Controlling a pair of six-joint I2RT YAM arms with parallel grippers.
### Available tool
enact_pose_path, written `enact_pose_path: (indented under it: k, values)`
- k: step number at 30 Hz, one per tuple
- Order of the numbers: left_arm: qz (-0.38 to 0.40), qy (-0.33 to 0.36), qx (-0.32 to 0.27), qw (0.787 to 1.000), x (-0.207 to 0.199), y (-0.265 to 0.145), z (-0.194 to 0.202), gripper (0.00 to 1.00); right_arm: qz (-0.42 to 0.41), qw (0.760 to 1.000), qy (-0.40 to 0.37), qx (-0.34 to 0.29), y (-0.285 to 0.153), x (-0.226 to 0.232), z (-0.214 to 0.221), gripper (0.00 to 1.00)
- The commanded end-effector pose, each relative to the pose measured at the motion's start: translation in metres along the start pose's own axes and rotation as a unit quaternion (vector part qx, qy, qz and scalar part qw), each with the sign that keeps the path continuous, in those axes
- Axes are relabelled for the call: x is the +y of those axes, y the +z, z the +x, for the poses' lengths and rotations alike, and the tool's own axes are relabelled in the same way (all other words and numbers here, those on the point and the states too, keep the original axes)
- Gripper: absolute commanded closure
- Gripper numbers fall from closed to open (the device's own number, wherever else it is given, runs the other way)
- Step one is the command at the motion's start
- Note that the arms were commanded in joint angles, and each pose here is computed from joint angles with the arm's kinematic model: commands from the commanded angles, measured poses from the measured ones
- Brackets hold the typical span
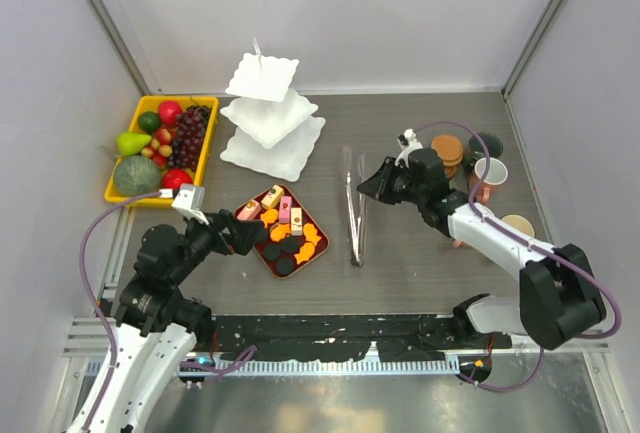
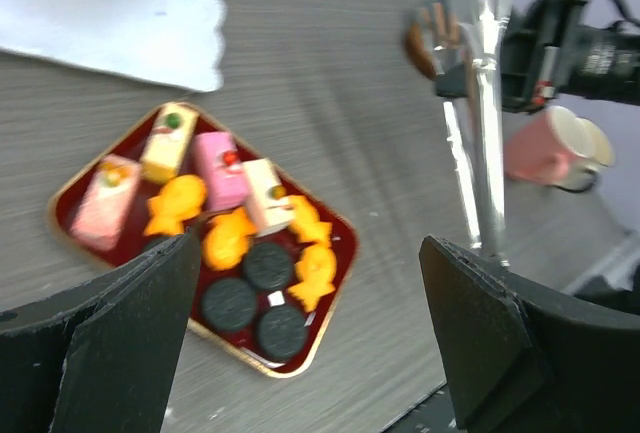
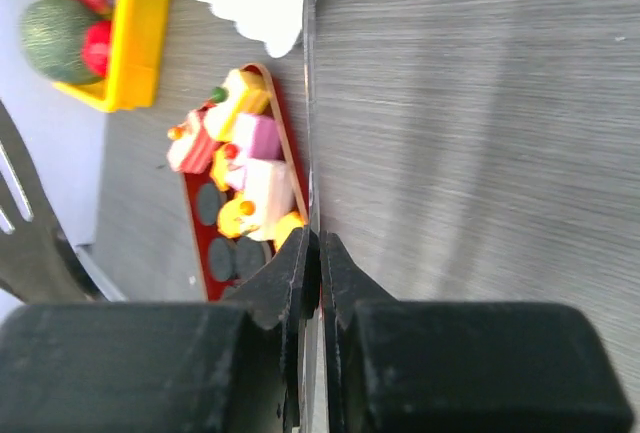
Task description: Serve the afternoon tea
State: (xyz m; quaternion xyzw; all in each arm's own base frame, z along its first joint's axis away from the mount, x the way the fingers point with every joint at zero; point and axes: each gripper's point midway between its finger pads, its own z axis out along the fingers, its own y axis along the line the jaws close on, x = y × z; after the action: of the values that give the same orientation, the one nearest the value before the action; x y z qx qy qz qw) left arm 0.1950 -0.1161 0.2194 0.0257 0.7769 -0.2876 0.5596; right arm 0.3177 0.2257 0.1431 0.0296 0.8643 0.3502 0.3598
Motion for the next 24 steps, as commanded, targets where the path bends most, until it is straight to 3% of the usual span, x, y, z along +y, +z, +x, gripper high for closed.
enact_pose_path:
  k: [1, 8, 13, 16, 24]
  values:
    - [0.163, -0.035, -0.03, 0.986, -0.068, 0.004, -0.036, 0.01, -0.156, 0.984, 0.042, -0.075, -0.026, 0.068, -0.031, 0.95]
    - [0.289, -0.064, -0.041, 0.954, -0.13, 0.01, -0.06, 0.01, -0.292, 0.947, 0.067, -0.112, -0.062, 0.121, -0.047, 0.91]
    - [0.33, -0.081, -0.049, 0.939, -0.158, 0.019, -0.069, 0.01, -0.387, 0.909, 0.073, -0.133, -0.092, 0.16, -0.063, 0.89]
    - [0.344, -0.107, -0.06, 0.931, -0.168, 0.023, -0.077, 0.01, -0.412, 0.898, 0.071, -0.134, -0.1, 0.171, -0.066, 0.89]
    - [0.39, -0.146, -0.018, 0.909, -0.202, 0.037, -0.074, 0.01, -0.471, 0.869, 0.069, -0.136, -0.115, 0.192, -0.069, 0.91]
